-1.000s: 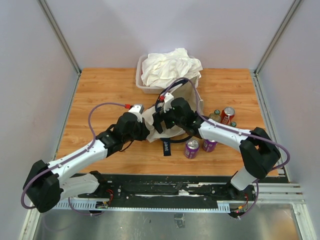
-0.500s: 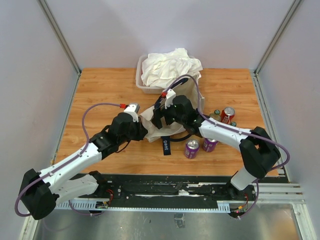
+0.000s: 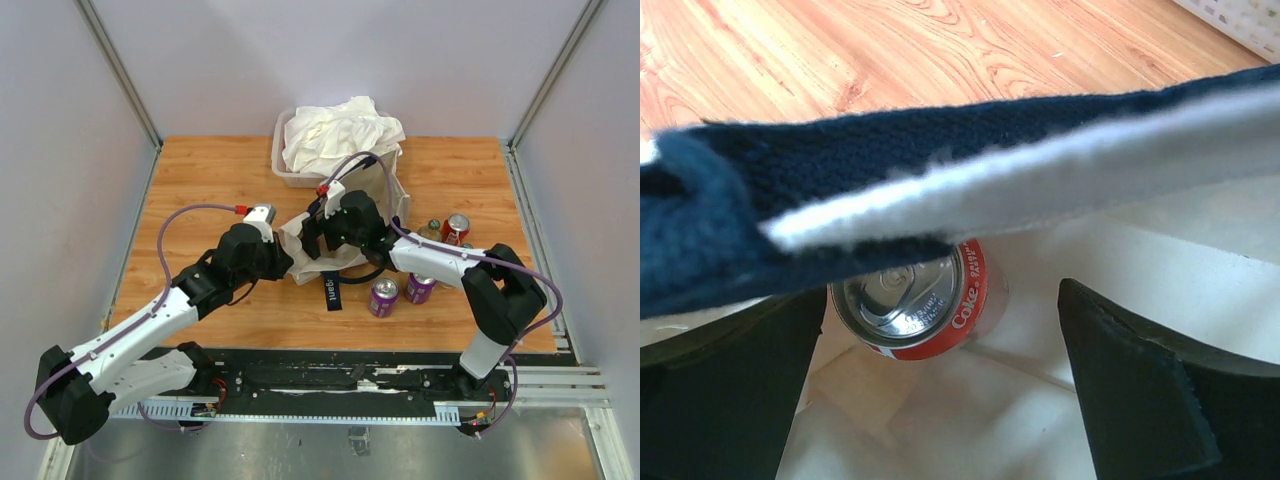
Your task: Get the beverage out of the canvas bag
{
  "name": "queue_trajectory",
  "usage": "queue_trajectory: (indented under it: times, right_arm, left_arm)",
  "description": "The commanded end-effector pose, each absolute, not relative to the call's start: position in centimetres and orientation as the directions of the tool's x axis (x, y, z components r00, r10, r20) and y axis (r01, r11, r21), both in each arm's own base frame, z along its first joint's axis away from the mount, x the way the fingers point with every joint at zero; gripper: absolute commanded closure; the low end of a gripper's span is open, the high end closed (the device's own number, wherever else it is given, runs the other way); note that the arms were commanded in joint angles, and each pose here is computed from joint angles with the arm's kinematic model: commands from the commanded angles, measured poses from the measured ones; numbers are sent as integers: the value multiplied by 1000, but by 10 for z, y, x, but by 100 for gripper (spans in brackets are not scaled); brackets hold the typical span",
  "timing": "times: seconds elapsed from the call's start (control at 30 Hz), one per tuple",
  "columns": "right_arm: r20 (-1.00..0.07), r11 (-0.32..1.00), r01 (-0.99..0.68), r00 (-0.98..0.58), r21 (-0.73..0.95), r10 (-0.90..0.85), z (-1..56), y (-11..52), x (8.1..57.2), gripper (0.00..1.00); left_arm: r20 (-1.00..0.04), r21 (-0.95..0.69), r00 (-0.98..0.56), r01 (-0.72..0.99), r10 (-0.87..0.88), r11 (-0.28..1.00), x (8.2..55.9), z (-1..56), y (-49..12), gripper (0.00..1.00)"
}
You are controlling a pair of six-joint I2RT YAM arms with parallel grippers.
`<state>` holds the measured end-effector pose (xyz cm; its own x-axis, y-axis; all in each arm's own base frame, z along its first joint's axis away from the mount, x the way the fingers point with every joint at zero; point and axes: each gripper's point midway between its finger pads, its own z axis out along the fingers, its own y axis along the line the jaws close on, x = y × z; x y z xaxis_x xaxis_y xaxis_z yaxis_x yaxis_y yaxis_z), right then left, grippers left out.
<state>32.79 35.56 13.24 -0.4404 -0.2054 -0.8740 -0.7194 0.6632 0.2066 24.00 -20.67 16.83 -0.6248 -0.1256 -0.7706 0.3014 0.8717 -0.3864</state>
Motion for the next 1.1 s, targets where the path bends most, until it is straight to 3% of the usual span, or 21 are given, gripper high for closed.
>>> queue_trajectory:
  times: [0.0, 0.23, 0.67, 0.8, 1.07]
  right_arm:
    - [-888, 591, -770, -421, 241, -187, 141, 372, 329, 0]
    - [-855, 566, -788, -451, 245, -258, 119, 377, 325, 1]
    - [-727, 633, -758, -523, 157, -445, 57, 357, 318, 1]
    - [-714, 653, -745, -531, 138, -456, 52, 349, 317, 15]
    - [-654, 667, -735, -565, 122, -503, 26, 341, 315, 16]
  left_arm:
    - [-784, -393, -606, 315, -136, 864, 240, 184, -208, 100]
    - [-776, -398, -617, 321, -130, 859, 240, 177, -212, 100]
    - [-761, -389, -640, 315, -109, 866, 241, 160, -214, 100]
    - [-755, -387, -646, 309, -107, 869, 240, 155, -213, 100]
    - [-739, -382, -667, 302, -92, 874, 237, 138, -212, 100]
